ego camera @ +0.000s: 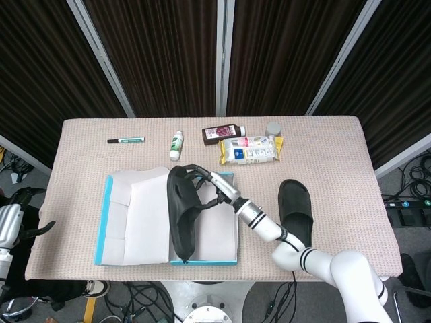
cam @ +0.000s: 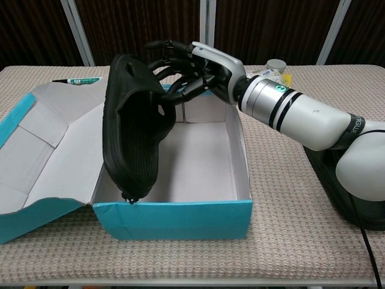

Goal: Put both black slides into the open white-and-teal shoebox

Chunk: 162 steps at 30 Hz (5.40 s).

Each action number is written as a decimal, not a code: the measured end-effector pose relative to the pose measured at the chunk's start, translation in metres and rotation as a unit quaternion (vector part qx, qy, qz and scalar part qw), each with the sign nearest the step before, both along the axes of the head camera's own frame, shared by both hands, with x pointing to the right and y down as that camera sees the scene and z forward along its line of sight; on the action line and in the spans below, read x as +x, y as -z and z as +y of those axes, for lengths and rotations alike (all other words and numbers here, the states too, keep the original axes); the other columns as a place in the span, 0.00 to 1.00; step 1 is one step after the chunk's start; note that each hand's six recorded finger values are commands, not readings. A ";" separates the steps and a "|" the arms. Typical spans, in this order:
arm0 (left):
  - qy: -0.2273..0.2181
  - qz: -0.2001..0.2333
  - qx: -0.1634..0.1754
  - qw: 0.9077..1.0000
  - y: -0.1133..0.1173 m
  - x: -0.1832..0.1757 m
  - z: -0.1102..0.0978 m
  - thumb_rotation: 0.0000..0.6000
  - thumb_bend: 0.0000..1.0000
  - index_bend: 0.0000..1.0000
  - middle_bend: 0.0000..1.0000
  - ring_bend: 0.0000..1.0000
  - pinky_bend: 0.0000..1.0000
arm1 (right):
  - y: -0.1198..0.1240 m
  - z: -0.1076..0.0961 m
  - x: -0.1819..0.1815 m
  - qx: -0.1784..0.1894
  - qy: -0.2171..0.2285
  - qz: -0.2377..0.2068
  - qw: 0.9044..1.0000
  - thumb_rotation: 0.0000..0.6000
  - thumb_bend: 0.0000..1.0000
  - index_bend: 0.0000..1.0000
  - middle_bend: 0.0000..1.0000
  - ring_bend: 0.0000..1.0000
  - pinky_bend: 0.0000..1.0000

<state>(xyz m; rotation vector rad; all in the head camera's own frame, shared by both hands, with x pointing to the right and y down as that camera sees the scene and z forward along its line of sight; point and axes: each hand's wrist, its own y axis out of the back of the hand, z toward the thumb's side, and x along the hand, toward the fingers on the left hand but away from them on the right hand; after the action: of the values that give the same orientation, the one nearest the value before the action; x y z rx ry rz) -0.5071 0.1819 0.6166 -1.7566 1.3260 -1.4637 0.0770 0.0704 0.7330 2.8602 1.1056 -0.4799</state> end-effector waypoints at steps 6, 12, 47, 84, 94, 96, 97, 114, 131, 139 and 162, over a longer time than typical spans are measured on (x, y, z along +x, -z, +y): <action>0.002 -0.003 0.001 1.000 0.001 -0.003 0.000 1.00 0.17 0.23 0.22 0.13 0.22 | -0.004 0.001 -0.006 -0.002 -0.003 -0.004 1.000 1.00 0.06 0.14 0.49 0.37 0.42; 0.005 -0.002 -0.001 1.000 0.001 -0.006 0.001 1.00 0.17 0.24 0.22 0.13 0.22 | -0.011 0.004 -0.008 -0.008 -0.001 0.001 1.000 1.00 0.06 0.14 0.49 0.37 0.42; 0.012 0.010 -0.010 1.000 -0.004 -0.009 0.008 1.00 0.17 0.24 0.22 0.13 0.22 | -0.022 0.002 0.008 0.056 0.087 0.149 0.983 1.00 0.05 0.14 0.49 0.37 0.42; 0.013 0.021 -0.010 1.000 -0.006 -0.009 0.009 1.00 0.17 0.24 0.22 0.13 0.22 | -0.019 0.010 -0.012 0.047 0.188 0.260 0.946 1.00 0.00 0.00 0.17 0.02 0.19; 0.010 0.020 -0.013 1.000 -0.008 -0.006 0.009 1.00 0.17 0.24 0.22 0.13 0.22 | -0.005 -0.002 0.001 0.039 0.175 0.243 0.953 1.00 0.00 0.00 0.13 0.00 0.16; 0.009 0.020 -0.014 1.000 -0.008 -0.005 0.008 1.00 0.17 0.24 0.22 0.13 0.22 | -0.001 -0.004 0.003 0.039 0.172 0.238 0.955 1.00 0.00 0.00 0.13 0.00 0.16; 0.009 0.020 -0.014 1.000 -0.008 -0.005 0.008 1.00 0.17 0.24 0.22 0.13 0.22 | 0.001 -0.005 0.004 0.039 0.170 0.235 0.956 1.00 0.00 0.00 0.13 0.00 0.16; -0.002 0.017 -0.014 1.000 -0.009 0.006 0.003 1.00 0.17 0.24 0.22 0.13 0.23 | 0.077 -0.033 0.033 0.105 0.140 0.189 0.966 1.00 0.00 0.00 0.16 0.00 0.16; -0.018 0.022 -0.018 0.999 -0.011 0.020 0.000 1.00 0.17 0.24 0.22 0.13 0.23 | 0.106 -0.047 0.156 0.121 0.097 0.402 0.902 1.00 0.00 0.00 0.19 0.03 0.16; -0.021 0.023 -0.026 0.999 -0.015 0.023 0.000 1.00 0.17 0.24 0.22 0.13 0.23 | 0.096 -0.025 0.216 0.045 0.108 0.505 0.855 1.00 0.00 0.00 0.19 0.03 0.16; -0.012 0.021 -0.031 0.999 -0.015 0.019 0.003 1.00 0.17 0.24 0.22 0.13 0.23 | 0.043 0.000 0.232 -0.021 0.173 0.587 0.791 1.00 0.00 0.00 0.17 0.02 0.16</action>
<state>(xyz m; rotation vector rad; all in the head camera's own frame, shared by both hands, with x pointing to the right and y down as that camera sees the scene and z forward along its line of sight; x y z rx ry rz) -0.4885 0.1852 0.6315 -1.8451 1.2875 -1.4768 0.3095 0.0707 0.6898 2.5321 0.4709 -2.4404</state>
